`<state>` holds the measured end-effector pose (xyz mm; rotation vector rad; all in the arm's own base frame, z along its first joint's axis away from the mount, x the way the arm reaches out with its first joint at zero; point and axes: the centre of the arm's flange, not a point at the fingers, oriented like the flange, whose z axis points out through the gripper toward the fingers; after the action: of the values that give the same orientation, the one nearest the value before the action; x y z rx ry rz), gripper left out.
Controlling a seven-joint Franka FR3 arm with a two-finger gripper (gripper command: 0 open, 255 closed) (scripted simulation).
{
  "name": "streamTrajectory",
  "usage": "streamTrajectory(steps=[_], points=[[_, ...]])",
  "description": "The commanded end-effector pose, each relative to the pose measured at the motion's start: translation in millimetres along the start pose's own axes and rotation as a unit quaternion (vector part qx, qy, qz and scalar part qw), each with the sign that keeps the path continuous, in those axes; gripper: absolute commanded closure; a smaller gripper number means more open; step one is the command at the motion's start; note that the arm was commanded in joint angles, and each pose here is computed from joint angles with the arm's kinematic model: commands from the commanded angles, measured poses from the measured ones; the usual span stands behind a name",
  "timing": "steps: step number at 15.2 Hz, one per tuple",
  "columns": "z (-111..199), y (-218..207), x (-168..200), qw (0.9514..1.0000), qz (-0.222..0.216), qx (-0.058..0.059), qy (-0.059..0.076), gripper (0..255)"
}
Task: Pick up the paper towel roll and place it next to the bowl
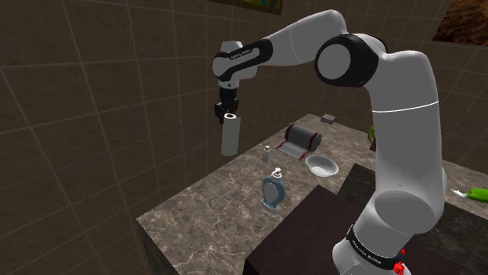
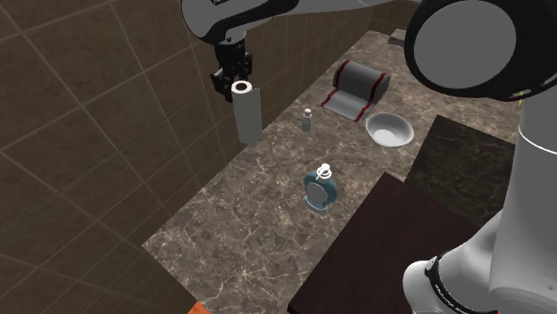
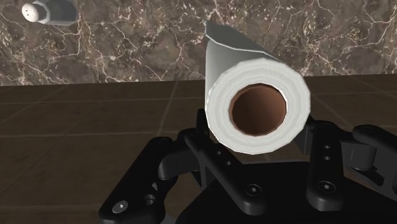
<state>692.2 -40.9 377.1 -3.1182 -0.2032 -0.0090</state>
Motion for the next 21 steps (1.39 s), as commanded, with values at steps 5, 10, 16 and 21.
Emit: streamTrajectory(steps=[5, 10, 16, 21], points=[[-31, 0, 0, 1.0, 0.0, 0.0, 0.0, 255], [-58, -1, 0, 1.0, 0.0, 0.0, 0.0, 255], [-89, -1, 1, 1.0, 0.0, 0.0, 0.0, 255], [-109, 9, -7, 1.0, 0.0, 0.0, 0.0, 255]])
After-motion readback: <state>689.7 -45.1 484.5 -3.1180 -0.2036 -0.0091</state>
